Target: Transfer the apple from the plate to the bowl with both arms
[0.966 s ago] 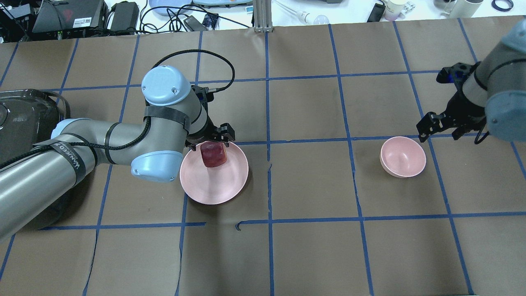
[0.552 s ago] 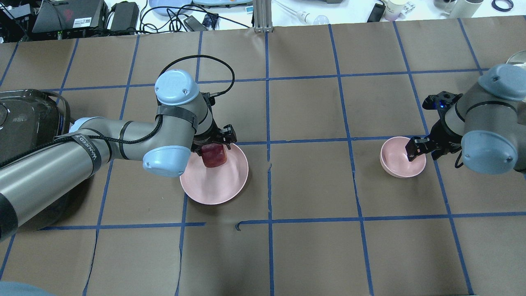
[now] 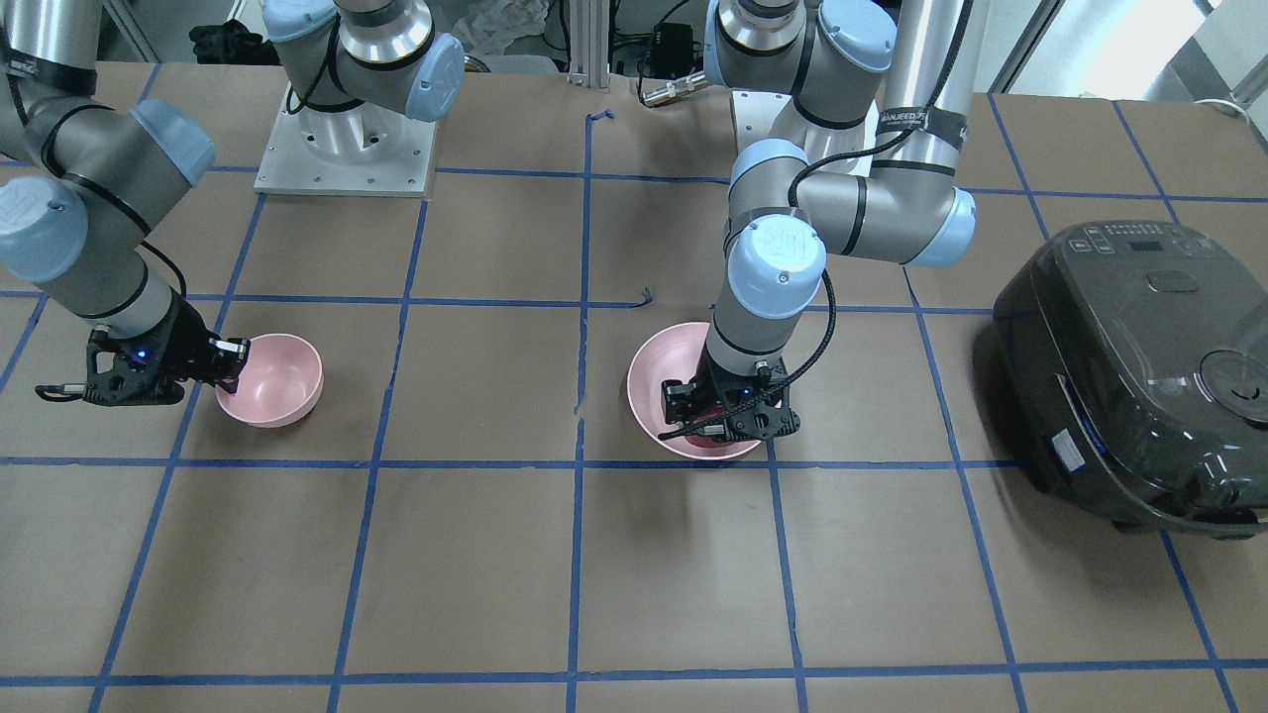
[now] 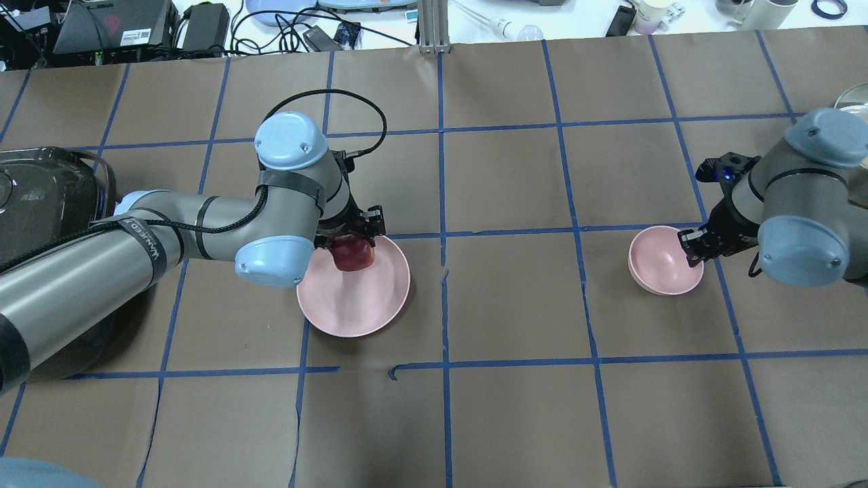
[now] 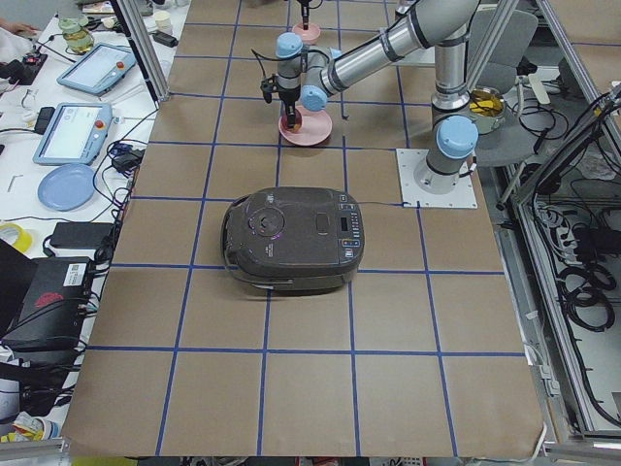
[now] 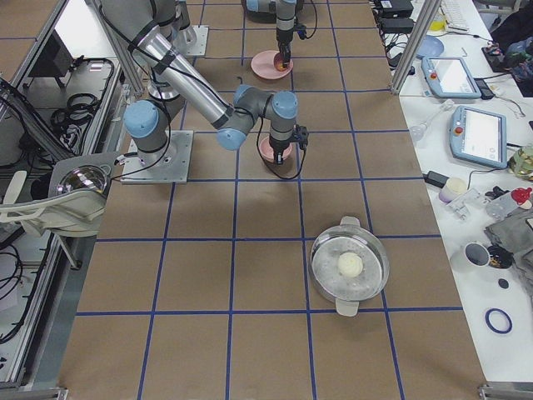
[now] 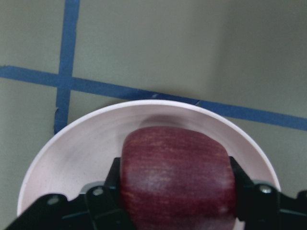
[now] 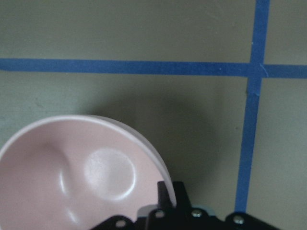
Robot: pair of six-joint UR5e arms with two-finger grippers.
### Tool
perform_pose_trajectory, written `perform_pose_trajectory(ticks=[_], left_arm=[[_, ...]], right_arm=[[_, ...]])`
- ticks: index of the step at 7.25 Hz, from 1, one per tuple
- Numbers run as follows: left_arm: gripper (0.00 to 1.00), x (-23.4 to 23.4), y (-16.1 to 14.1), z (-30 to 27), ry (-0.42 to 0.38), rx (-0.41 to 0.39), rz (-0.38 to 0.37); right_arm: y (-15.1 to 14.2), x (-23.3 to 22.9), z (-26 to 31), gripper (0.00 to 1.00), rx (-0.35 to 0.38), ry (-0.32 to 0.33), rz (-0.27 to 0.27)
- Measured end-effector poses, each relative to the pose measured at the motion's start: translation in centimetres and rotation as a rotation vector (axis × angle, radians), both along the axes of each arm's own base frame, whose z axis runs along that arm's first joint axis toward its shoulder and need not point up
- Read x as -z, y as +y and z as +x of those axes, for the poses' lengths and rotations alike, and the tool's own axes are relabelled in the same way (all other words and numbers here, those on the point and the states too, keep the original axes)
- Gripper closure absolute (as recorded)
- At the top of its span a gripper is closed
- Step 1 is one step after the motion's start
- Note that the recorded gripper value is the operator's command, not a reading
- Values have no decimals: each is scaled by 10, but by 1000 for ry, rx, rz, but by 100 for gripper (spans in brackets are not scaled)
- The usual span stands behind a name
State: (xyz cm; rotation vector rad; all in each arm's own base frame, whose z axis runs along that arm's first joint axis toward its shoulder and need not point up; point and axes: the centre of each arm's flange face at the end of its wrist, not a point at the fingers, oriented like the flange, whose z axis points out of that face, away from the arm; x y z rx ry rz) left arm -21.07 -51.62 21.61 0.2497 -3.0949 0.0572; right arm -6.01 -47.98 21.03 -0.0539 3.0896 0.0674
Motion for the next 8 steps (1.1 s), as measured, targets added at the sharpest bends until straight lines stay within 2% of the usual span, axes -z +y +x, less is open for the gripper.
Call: perform_pose_trajectory(ticks=[2,4,5,6,7,8], left_arm=[[100,-37,-17,2,2,21,-4],[100,-84,-39,-4,1,33,11],[100,-103,-42,-13,12,43,14],[100,-115,-40,-27,35,56,10],[100,-122,-34,-44,52,72,8],[100,-128,-24,-65,58,98,1]], right_arm=[[-13,-12,41,100,41,-36,30],[-22,-22,123,100,128,-67,41],[-19,-22,161,89,157,-85,50],[-15,-18,193,35,161,-101,64],[-10,-13,212,0,151,-106,77],[-9,-9,219,0,145,-103,84]])
